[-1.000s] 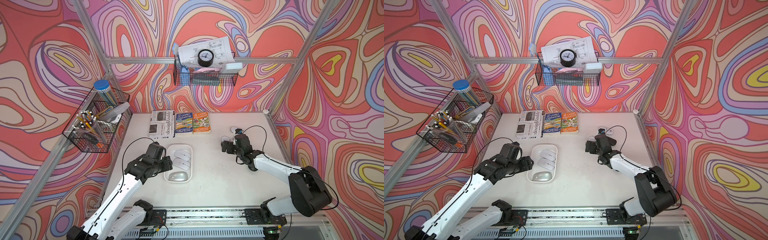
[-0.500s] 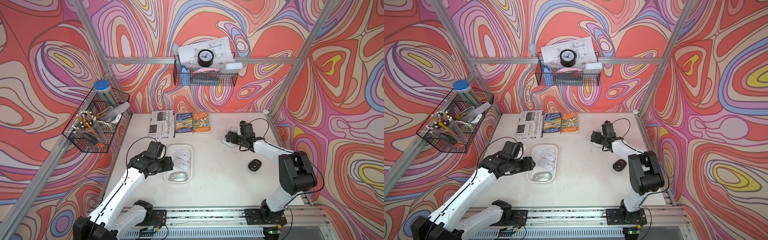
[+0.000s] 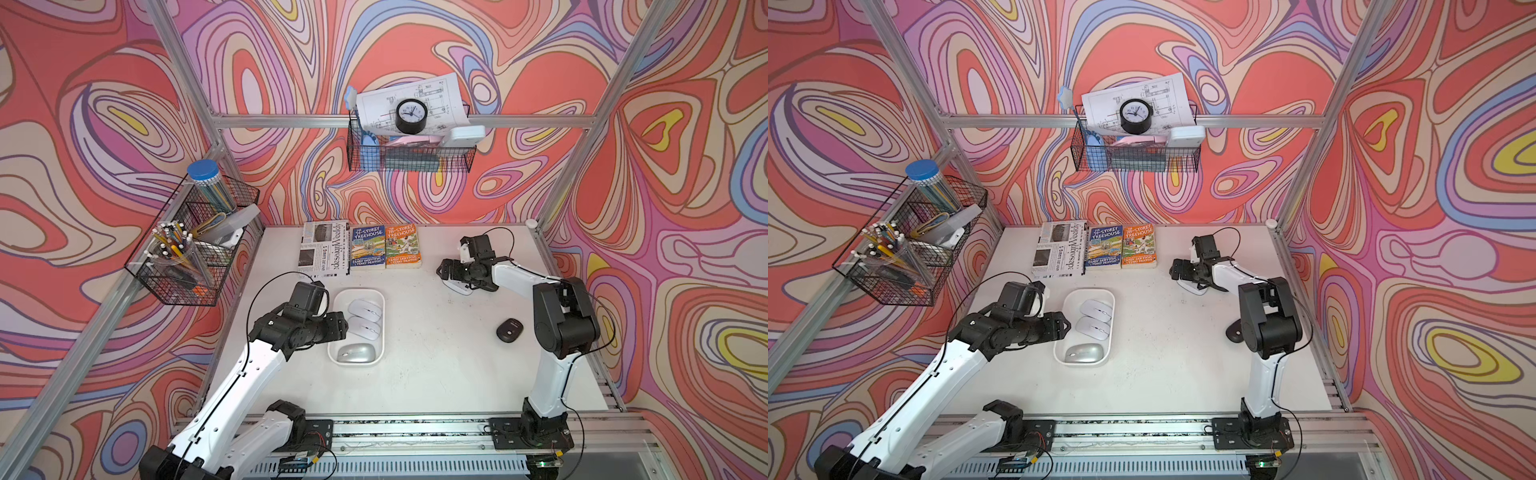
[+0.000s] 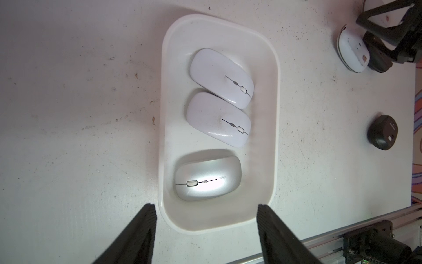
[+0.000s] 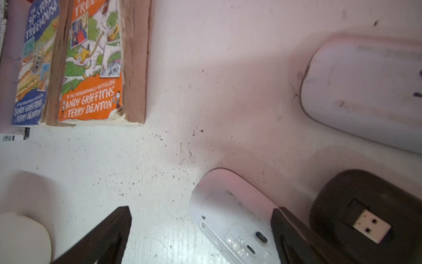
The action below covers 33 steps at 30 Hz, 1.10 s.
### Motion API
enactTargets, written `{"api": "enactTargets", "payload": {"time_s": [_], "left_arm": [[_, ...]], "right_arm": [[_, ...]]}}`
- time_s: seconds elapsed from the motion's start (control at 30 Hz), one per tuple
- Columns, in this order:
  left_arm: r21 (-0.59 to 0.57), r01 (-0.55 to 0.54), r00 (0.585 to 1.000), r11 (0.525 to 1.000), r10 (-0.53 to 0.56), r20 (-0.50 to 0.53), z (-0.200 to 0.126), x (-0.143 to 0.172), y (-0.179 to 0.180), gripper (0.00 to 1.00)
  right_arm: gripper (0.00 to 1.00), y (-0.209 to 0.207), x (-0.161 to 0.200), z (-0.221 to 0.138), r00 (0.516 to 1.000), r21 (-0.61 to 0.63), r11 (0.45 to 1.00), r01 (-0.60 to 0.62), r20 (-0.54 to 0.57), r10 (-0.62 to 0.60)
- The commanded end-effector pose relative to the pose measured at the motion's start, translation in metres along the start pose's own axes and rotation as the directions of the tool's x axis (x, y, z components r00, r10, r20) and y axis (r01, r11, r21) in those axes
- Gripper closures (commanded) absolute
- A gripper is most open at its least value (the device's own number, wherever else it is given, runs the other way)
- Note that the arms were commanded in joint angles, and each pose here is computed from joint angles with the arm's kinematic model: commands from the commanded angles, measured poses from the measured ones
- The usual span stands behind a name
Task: Put the mouse in the storage box
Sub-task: Pick up the mouse from the center of the board.
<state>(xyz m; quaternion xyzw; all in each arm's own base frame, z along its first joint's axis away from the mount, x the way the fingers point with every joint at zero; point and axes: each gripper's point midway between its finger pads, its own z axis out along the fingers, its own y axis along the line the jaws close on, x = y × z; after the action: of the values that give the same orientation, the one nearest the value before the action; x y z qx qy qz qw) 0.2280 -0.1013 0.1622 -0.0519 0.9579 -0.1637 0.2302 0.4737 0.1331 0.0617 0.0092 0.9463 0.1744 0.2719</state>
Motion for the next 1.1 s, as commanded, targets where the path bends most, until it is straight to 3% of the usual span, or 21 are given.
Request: {"api": "enactTargets", "payload": {"time_s": [0.0, 0.3, 0.57, 0.7, 1.07], "left_arm": [[0.002, -0.012, 1.0, 1.0, 0.012, 0.01, -0.003, -0.001, 0.001, 0.32], [0.004, -0.016, 1.0, 1.0, 0.016, 0.007, 0.0, -0.001, 0.001, 0.32], [0.003, -0.011, 1.0, 1.0, 0.011, 0.014, -0.001, 0.0, 0.002, 0.31], [0.004, -0.01, 1.0, 1.0, 0.01, 0.013, -0.001, -0.001, 0.002, 0.31], [0.007, -0.003, 1.0, 1.0, 0.003, 0.012, -0.001, 0.001, 0.002, 0.31]], "right_arm": [[0.02, -0.005, 0.028, 0.002, 0.996, 0.002, 1.0, -0.018, -0.082, 0.018], [0.03, -0.016, 0.062, -0.008, 0.992, 0.092, 0.996, -0.019, -0.121, 0.03], [0.12, -0.018, 0.091, -0.01, 0.978, 0.273, 0.958, 0.083, -0.206, -0.026], [0.18, -0.029, 0.103, -0.006, 0.974, 0.343, 0.936, 0.074, -0.226, 0.006], [0.3, -0.027, 0.104, 0.014, 0.972, 0.332, 0.943, 0.03, -0.229, 0.05]]}}
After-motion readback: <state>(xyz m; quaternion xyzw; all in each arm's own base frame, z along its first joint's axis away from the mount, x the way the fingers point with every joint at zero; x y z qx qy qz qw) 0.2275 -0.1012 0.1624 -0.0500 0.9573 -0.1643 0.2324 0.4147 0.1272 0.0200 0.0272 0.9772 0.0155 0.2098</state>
